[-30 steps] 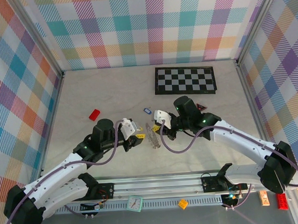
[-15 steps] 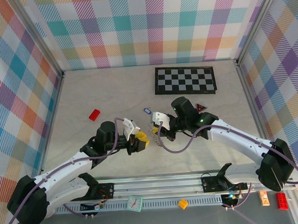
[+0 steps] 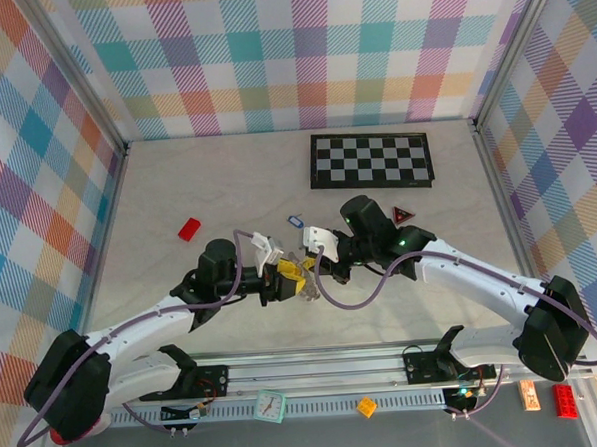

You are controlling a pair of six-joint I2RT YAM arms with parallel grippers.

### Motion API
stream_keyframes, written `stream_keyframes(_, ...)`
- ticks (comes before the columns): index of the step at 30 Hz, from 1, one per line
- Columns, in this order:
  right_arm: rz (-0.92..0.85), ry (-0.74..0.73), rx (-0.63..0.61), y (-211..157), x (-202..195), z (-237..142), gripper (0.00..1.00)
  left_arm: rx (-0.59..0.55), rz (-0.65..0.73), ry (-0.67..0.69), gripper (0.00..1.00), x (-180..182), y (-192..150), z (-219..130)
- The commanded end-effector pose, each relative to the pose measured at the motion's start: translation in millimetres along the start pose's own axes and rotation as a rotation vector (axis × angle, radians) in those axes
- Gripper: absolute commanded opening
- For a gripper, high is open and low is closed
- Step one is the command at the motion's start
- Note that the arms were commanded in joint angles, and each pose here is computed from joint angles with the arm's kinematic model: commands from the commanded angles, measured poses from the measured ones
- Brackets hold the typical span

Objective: Put the keys on the keyring

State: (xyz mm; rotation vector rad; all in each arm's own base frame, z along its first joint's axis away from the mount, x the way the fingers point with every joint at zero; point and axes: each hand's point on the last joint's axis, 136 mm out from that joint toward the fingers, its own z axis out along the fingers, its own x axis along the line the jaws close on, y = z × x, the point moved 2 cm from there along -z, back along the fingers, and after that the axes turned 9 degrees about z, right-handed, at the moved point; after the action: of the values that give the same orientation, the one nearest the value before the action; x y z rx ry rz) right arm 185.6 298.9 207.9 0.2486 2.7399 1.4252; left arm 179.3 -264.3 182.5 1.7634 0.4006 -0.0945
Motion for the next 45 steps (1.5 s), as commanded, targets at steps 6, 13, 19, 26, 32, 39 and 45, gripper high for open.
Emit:
stream_keyframes(6,-0.055,0.001,-0.031,12.9,2.1,-0.4,0.0,-0.062,0.063,-0.035,0.3,-10.0,15.9,-6.5)
stream_keyframes(13,-0.051,-0.005,-0.036,15.0,0.6,0.6,0.0,-0.07,0.071,-0.066,0.27,-18.3,19.9,-7.1)
stream_keyframes(19,-0.051,-0.005,-0.038,16.4,1.5,0.8,0.0,-0.062,0.121,0.035,0.23,-11.3,23.1,-9.1)
stream_keyframes(26,-0.045,-0.002,-0.043,17.6,3.0,1.0,0.0,0.01,0.142,0.093,0.2,-6.6,17.2,-2.8)
stream_keyframes(32,-0.045,-0.006,-0.041,17.6,3.2,0.4,0.0,0.01,0.159,0.127,0.06,-4.1,20.5,-3.7)
stream_keyframes(39,-0.035,-0.016,-0.031,15.9,1.3,0.9,0.0,0.03,0.258,0.141,0.0,-10.7,19.3,-9.1)
stream_keyframes(45,-0.031,-0.016,-0.019,14.4,1.6,0.8,0.0,0.094,0.421,0.09,0.19,-26.4,6.1,-11.7)
